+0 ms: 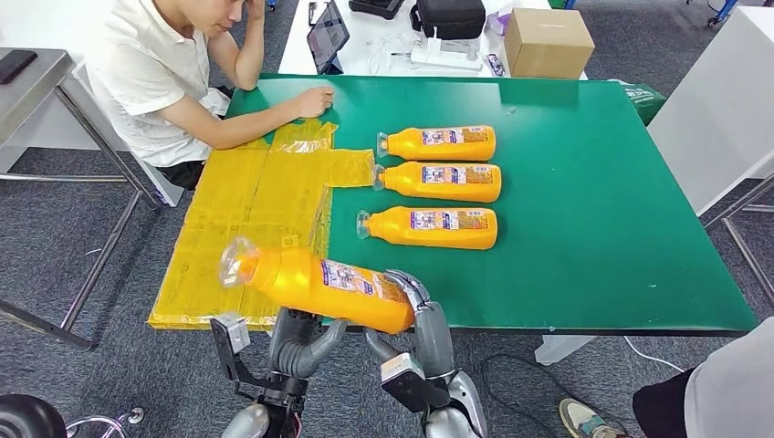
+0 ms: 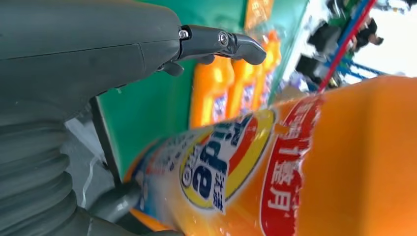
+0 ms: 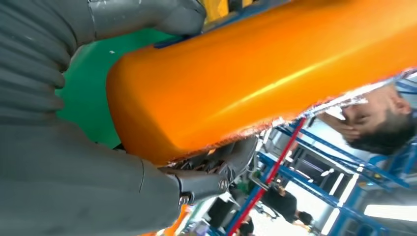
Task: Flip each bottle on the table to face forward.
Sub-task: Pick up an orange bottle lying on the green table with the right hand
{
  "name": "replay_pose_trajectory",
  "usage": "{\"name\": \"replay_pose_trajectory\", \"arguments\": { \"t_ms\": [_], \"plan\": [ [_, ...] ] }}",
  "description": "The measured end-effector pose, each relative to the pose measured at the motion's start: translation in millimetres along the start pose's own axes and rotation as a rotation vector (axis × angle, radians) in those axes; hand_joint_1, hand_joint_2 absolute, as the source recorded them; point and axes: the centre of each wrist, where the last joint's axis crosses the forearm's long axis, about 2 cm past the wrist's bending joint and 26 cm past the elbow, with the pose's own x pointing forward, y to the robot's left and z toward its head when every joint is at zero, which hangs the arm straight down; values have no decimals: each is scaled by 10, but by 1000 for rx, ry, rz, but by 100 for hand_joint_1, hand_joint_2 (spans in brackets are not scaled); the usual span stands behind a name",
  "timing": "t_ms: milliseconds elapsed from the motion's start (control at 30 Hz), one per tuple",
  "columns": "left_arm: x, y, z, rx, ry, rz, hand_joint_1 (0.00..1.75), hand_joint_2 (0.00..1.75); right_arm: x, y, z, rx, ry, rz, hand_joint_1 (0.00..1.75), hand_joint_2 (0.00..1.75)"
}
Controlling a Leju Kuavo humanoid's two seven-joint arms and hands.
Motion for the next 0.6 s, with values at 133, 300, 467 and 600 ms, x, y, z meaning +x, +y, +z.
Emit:
{"name": "replay_pose_trajectory", "arguments": {
  "t_ms": [133,300,467,600],
  "plan": [
    [10,-9,-20,-24,-7,33,0,175,32,72,-12,33,-19,-15,145,175],
    [19,-10,-36,-27,-14,43,0,175,25,116,-1,72,-23,-26,145,175],
    [36,-12,-49,-28,-26,52,0,175,-6,141,-1,104,-17,-34,145,175],
    [58,-23,-55,-30,-42,61,65,175,-25,156,8,121,-7,-44,153,175]
  ]
}}
